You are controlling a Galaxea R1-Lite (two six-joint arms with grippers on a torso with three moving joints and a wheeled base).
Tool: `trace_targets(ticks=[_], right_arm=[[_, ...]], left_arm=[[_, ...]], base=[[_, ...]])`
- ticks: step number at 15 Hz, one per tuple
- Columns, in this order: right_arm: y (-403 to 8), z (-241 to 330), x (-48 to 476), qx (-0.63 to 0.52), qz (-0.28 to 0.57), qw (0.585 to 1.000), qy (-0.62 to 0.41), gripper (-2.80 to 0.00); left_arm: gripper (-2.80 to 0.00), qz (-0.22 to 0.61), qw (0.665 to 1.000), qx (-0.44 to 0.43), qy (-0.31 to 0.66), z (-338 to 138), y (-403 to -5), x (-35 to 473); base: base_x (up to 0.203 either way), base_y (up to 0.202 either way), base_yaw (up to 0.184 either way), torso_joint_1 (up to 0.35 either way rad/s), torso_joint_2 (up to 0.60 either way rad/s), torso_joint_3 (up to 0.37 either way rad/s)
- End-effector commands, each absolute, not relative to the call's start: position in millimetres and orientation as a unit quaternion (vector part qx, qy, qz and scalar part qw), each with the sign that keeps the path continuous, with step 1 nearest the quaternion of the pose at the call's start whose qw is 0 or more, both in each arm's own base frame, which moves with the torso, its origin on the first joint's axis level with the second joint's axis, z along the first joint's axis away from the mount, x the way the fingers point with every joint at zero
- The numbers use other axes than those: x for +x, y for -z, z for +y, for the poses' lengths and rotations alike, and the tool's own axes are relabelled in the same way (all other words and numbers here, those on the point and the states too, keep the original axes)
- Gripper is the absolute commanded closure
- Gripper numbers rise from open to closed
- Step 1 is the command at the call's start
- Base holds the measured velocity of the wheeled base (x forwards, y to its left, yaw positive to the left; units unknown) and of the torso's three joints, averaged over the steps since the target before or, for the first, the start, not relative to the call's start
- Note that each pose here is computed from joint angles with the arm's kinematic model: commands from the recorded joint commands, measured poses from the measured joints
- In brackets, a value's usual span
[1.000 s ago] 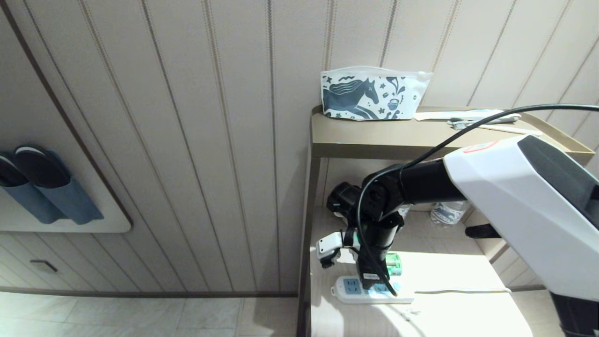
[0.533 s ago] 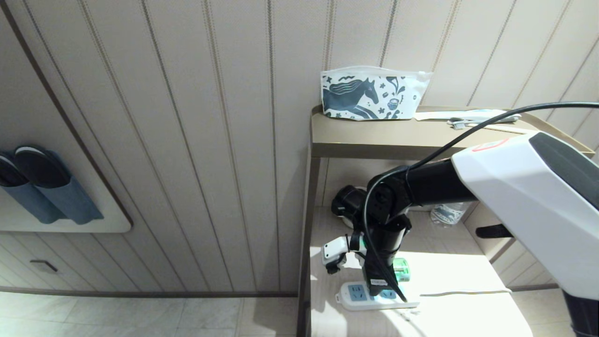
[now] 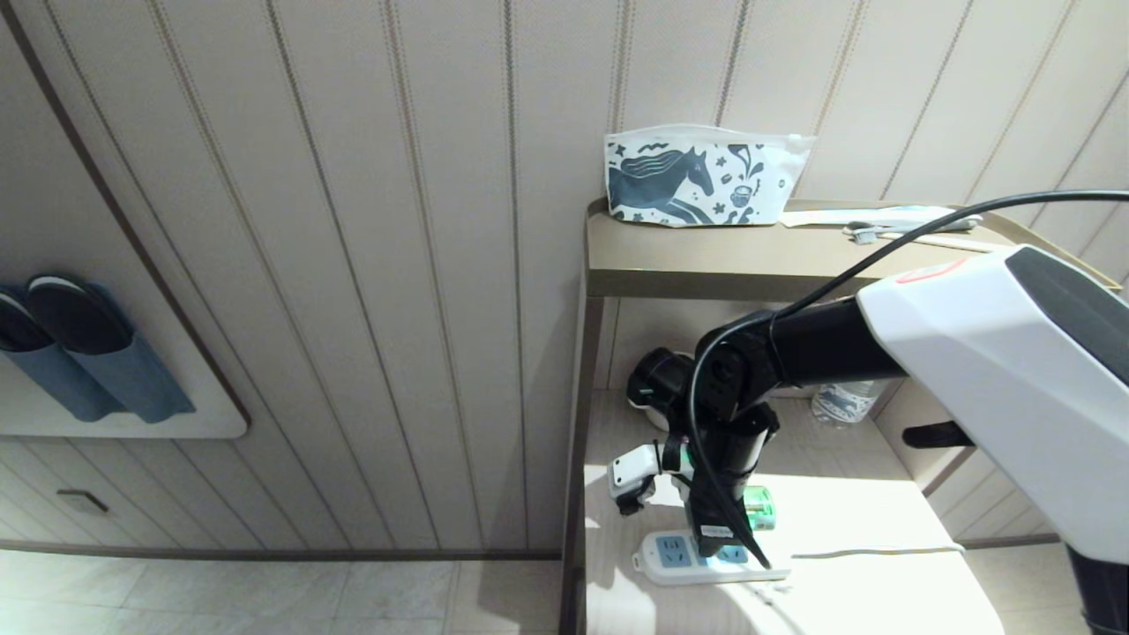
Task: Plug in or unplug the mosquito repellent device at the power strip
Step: Insert the plug into the socket
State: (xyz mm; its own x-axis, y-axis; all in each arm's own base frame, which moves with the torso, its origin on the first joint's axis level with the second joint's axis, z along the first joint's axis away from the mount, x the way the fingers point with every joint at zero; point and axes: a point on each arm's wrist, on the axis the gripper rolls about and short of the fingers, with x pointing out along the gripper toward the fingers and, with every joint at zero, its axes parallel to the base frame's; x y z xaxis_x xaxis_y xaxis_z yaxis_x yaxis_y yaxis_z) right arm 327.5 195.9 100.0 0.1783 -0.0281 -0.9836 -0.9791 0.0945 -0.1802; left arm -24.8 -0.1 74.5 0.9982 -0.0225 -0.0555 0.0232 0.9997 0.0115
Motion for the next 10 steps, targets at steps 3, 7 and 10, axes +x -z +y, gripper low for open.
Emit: trace_targets(ticks=[3, 7, 10], right_arm=[[-97.6, 195.6, 324.7, -0.525, 0.485, 0.554, -0.427, 0.00], [-93.9, 195.1, 324.0, -0.525, 0.488, 0.550, -0.427, 0.00], [-93.9, 194.3, 324.4, -0.526, 0.488, 0.550, -0.427, 0.00]], left_arm=[[0.00, 0.028, 1.000, 0.006, 0.012, -0.2, -74.5, -24.9], [0.00, 0.028, 1.000, 0.006, 0.012, -0.2, -74.5, -24.9], [0.00, 0.028, 1.000, 0.006, 0.011, -0.1, -74.5, -24.8]], base=[[0.000, 0.000, 0.000, 0.000, 0.00, 0.000], [0.000, 0.000, 0.000, 0.000, 0.00, 0.000], [0.000, 0.000, 0.000, 0.000, 0.00, 0.000]])
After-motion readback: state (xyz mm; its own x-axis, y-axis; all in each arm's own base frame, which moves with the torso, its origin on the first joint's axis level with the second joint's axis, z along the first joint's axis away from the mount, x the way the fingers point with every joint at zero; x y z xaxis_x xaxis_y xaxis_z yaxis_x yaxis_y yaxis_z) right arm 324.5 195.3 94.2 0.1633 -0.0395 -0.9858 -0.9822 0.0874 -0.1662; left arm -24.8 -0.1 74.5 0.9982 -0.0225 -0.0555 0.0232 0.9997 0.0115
